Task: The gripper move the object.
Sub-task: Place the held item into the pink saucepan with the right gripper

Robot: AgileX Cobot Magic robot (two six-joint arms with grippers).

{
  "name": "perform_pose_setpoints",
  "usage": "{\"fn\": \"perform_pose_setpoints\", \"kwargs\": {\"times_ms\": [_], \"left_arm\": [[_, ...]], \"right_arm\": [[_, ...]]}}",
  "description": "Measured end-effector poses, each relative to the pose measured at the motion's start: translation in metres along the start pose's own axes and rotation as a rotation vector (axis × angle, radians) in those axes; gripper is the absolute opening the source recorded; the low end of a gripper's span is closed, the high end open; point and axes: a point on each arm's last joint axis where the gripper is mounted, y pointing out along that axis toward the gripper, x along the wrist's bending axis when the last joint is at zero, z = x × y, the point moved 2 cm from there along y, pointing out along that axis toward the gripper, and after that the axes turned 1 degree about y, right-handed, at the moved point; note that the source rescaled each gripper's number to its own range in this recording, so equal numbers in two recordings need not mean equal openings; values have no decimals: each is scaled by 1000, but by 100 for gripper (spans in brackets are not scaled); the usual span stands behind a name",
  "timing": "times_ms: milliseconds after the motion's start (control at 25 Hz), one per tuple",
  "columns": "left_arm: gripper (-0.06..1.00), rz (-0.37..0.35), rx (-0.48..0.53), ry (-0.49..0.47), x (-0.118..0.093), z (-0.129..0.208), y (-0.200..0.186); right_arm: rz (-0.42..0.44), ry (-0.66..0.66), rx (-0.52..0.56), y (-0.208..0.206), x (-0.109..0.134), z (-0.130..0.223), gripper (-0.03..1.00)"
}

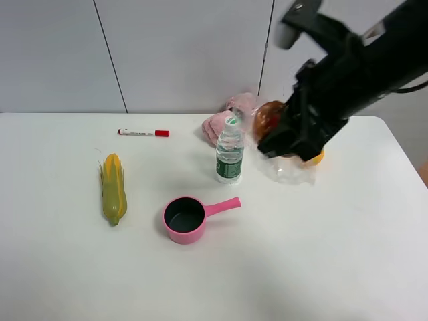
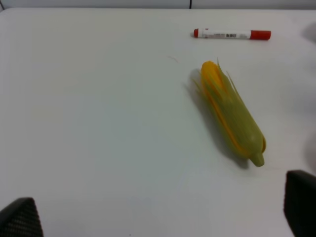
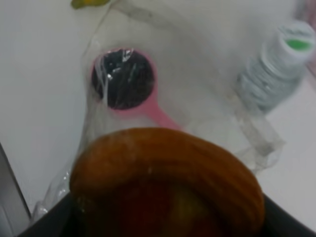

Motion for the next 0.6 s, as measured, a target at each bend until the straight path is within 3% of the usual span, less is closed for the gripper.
{"fn": "perform_pose_setpoints", "kwargs": {"times_ms": [160,400,600], "left_arm": [[100,0,0,0,0,0,0],[100,0,0,0,0,0,0],[100,0,0,0,0,0,0]], "right_arm": [[-29,-133,44,54,12,-20,0],[-53,-193,82,144,25,-28,0],[-90,-214,140,191,38,-19,0]]}}
